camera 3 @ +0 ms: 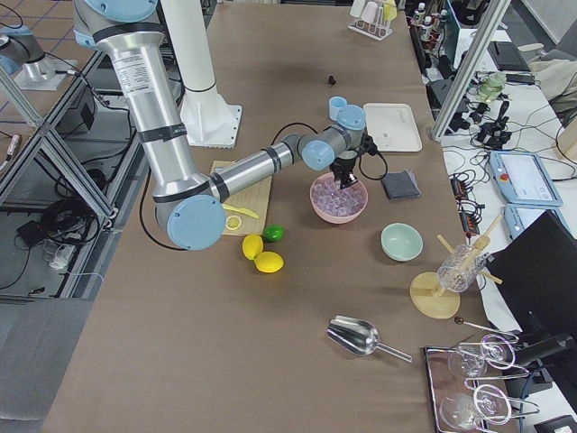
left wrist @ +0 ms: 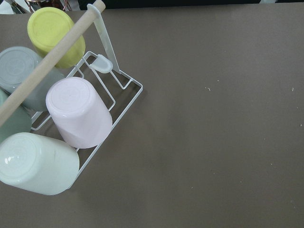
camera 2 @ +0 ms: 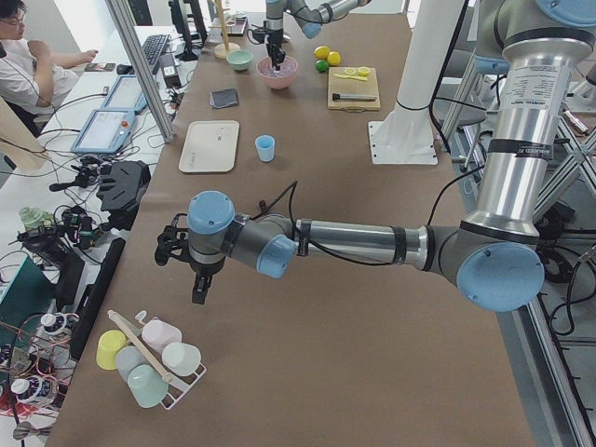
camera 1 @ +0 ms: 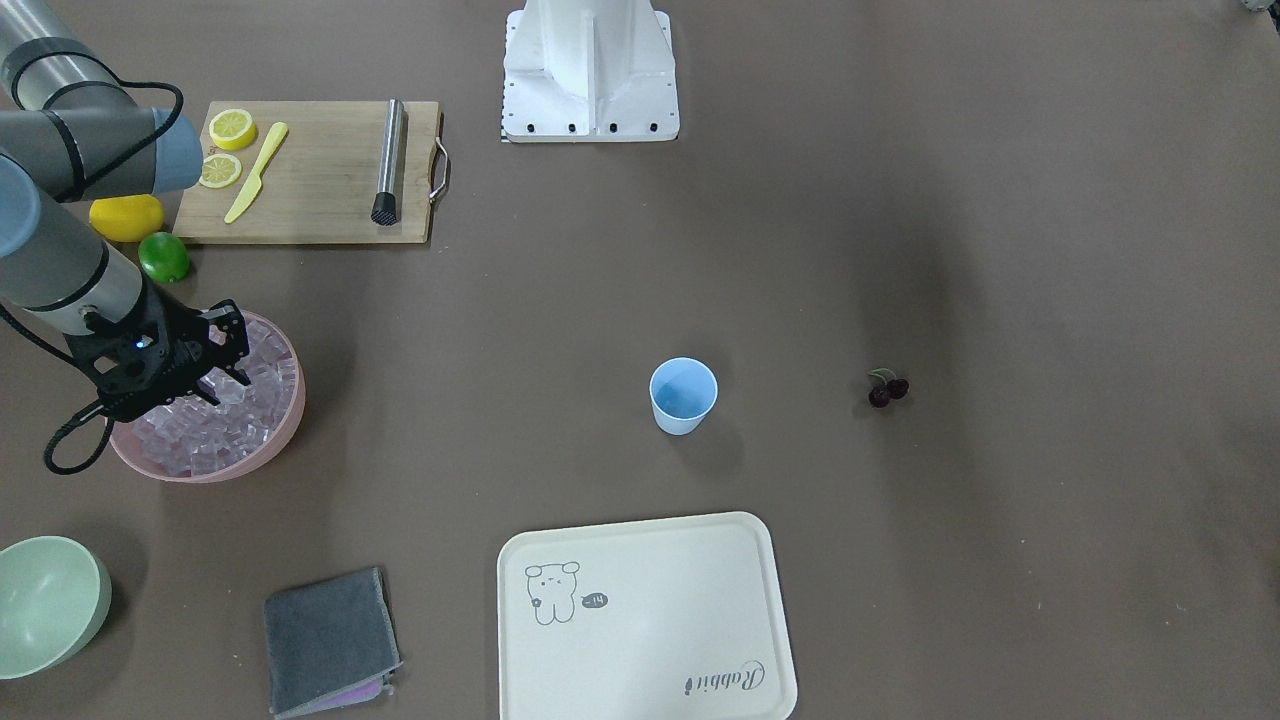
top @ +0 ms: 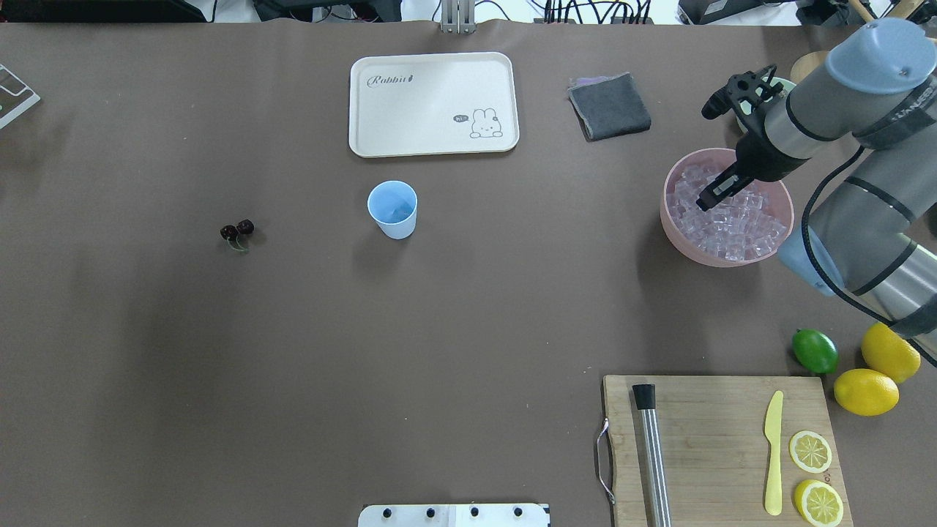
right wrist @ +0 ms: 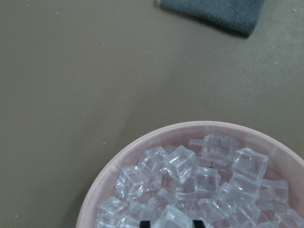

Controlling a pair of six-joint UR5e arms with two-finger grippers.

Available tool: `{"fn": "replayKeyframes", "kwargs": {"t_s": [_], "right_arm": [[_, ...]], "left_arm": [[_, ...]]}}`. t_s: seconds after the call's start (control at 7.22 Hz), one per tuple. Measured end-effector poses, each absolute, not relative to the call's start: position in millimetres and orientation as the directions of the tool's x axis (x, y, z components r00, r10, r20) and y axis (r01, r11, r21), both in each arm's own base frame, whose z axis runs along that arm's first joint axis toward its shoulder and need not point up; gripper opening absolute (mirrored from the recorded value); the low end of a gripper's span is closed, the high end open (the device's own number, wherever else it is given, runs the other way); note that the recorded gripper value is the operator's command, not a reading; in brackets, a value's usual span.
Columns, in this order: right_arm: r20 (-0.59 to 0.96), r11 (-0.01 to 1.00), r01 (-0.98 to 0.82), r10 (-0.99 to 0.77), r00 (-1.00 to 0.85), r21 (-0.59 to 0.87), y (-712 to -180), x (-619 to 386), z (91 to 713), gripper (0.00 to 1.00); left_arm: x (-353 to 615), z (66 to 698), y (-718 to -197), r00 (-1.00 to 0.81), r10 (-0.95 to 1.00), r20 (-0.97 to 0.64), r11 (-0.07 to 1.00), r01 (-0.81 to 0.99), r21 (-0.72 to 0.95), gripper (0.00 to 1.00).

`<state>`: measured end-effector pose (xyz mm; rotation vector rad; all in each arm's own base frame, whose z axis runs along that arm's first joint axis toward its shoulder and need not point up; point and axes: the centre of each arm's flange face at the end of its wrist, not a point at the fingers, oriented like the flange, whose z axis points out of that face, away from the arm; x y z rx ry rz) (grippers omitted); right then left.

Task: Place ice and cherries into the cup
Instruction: 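Carry the ice cube with the right gripper over the blue cup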

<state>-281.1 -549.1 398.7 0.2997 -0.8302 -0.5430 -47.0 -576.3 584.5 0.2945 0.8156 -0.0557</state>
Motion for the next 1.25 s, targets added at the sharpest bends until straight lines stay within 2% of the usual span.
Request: {"fn": "replayKeyframes", "kwargs": {"t_s": [0.42,0.83,1.25], "right_arm": [[0.651,0.869,0.294,-0.494,0.576,0.399,-552,-316,306,0.00],[0.723,0.933,0.180,-0.357,0.591,0.313,-532,-462,168,0.00],[0.752,0.947,0.086,-0.298,0.588,0.309,-531,-572,83,0.00]], "left_arm": [[-47,588,-574,0.685,0.065,-0.725,0.957,0.162,0.239,0.98],[-47,589,-576,0.685,0.065,-0.725,0.958,0.161,0.238,0.98],[-46,590,-577,0.686,0.064,-0.724,0.958,0.161,0.237,0.98]]}}
